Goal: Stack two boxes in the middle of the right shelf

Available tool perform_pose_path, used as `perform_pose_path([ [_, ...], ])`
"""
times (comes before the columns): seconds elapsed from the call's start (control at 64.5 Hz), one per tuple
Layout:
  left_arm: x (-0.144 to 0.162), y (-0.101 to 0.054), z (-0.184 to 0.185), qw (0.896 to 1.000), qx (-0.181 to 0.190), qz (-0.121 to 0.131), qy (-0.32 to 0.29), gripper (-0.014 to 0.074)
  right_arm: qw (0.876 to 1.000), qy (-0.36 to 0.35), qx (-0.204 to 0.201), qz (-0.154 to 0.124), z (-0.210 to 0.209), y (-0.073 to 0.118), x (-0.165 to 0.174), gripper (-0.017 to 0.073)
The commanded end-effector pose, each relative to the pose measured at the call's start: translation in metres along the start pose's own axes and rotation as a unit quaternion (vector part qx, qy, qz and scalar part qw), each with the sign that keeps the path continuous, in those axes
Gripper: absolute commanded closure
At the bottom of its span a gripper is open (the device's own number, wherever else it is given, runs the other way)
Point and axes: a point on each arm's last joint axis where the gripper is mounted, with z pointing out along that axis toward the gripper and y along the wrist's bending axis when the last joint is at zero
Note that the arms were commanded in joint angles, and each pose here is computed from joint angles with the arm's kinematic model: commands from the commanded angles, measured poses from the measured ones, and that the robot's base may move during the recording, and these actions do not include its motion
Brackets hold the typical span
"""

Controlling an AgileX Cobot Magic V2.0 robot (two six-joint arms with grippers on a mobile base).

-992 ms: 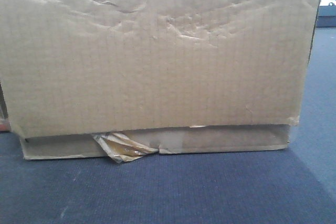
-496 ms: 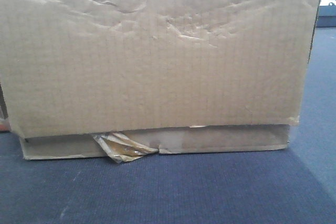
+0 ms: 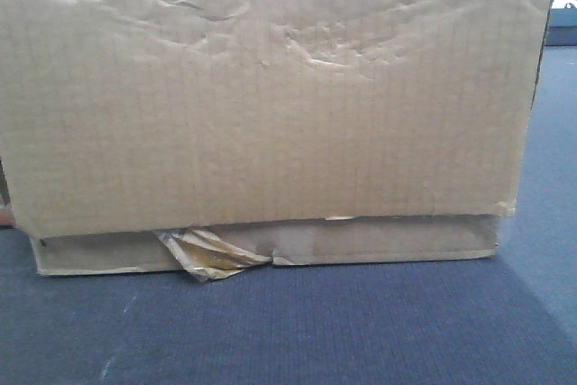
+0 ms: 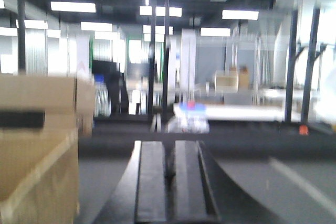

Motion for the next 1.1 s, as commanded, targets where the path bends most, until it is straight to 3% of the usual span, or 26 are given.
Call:
perform_pose_path([
  [0.0, -0.038, -0.003, 0.000, 1.000, 0.008, -0.001, -0.001, 0.0704, 1.000, -0.030, -0.001, 0.001, -0.002, 0.001, -0.040, 0.0721],
  [0.155, -0.090, -0.007, 0.014, 0.999, 0.015, 0.007, 0.052, 0.0702, 0.999, 0.042, -0.008, 0.001, 0.019, 0.004, -0.083, 0.0720],
  [0.248, -0.104, -0.009, 0.031, 0.995, 0.016, 0.009, 0.095, 0.0655, 0.996, 0.094, -0.010, 0.000, 0.040, 0.005, -0.091, 0.0686],
  [0.388, -0.099, -0.010, 0.065, 0.982, 0.016, 0.009, 0.189, 0.0473, 0.988, 0.155, -0.009, 0.000, 0.077, 0.005, -0.087, 0.0449],
  [0.512, -0.088, -0.011, 0.082, 0.975, 0.025, 0.008, 0.219, 0.0253, 0.981, 0.196, -0.007, 0.001, 0.108, 0.004, -0.069, 0.0186],
  [0.636, -0.078, -0.011, 0.095, 0.968, 0.025, 0.007, 0.248, 0.0060, 0.973, 0.232, -0.006, 0.002, 0.126, 0.003, -0.053, -0.0013],
  [0.713, -0.074, -0.011, 0.102, 0.965, 0.027, 0.009, 0.260, -0.0010, 0.971, 0.240, -0.006, 0.001, 0.132, 0.003, -0.047, -0.0010],
  [0.853, -0.070, -0.013, 0.127, 0.956, 0.028, 0.009, 0.292, 0.0013, 0.972, 0.233, -0.019, 0.003, 0.137, 0.007, -0.046, -0.0010],
  [0.961, -0.070, -0.014, 0.152, 0.935, 0.029, 0.010, 0.352, 0.0026, 0.974, 0.226, -0.030, 0.002, 0.137, 0.010, -0.047, -0.0010],
  [1.023, -0.067, -0.014, 0.171, 0.911, 0.028, 0.019, 0.412, 0.0026, 0.973, 0.226, -0.035, 0.003, 0.137, 0.012, -0.047, -0.0010],
  [1.085, -0.060, -0.012, 0.190, 0.878, 0.022, 0.022, 0.477, 0.0026, 0.973, 0.226, -0.038, 0.003, 0.137, 0.013, -0.047, -0.0010],
])
